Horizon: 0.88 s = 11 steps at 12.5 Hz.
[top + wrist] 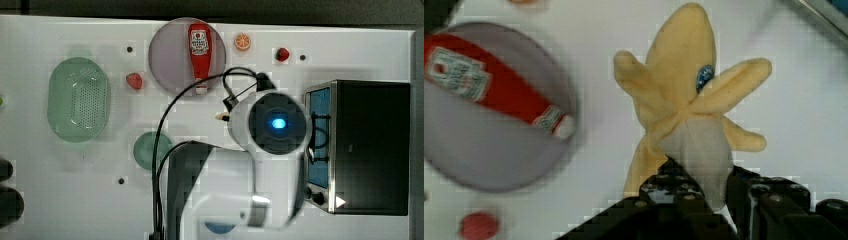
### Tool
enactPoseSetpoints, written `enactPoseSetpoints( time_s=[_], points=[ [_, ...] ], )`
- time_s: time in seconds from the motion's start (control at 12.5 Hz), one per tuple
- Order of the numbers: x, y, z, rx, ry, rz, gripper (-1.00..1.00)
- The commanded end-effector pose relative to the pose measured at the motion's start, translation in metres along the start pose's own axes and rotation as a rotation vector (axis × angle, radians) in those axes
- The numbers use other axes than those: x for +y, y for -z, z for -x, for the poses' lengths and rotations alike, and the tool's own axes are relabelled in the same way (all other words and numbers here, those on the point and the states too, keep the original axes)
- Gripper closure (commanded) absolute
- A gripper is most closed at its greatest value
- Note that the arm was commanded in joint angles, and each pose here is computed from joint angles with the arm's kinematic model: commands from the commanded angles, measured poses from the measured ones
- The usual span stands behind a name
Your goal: Pick banana from table and place on oven.
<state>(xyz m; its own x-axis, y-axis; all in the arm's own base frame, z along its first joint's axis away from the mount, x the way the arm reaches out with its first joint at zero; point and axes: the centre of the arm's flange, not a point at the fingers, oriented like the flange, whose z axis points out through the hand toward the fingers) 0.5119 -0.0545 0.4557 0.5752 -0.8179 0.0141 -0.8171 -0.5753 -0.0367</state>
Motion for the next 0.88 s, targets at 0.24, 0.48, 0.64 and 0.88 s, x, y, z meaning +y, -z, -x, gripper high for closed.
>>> enactPoseSetpoints(
  time_s=[0.24, 0.48, 0.64, 0.88],
  points=[
    [0.062, 0.063, -0.074, 0.000, 0.040, -0.002, 0.49],
    [0.117, 0.055, -0.123, -0.009, 0.033, 0.006, 0.49],
    [0.151, 0.037, -0.151, -0.014, -0.003, 0.023, 0.49],
    [0.188, 0.010, -0.192, 0.067, 0.030, 0.069, 0.49]
  ],
)
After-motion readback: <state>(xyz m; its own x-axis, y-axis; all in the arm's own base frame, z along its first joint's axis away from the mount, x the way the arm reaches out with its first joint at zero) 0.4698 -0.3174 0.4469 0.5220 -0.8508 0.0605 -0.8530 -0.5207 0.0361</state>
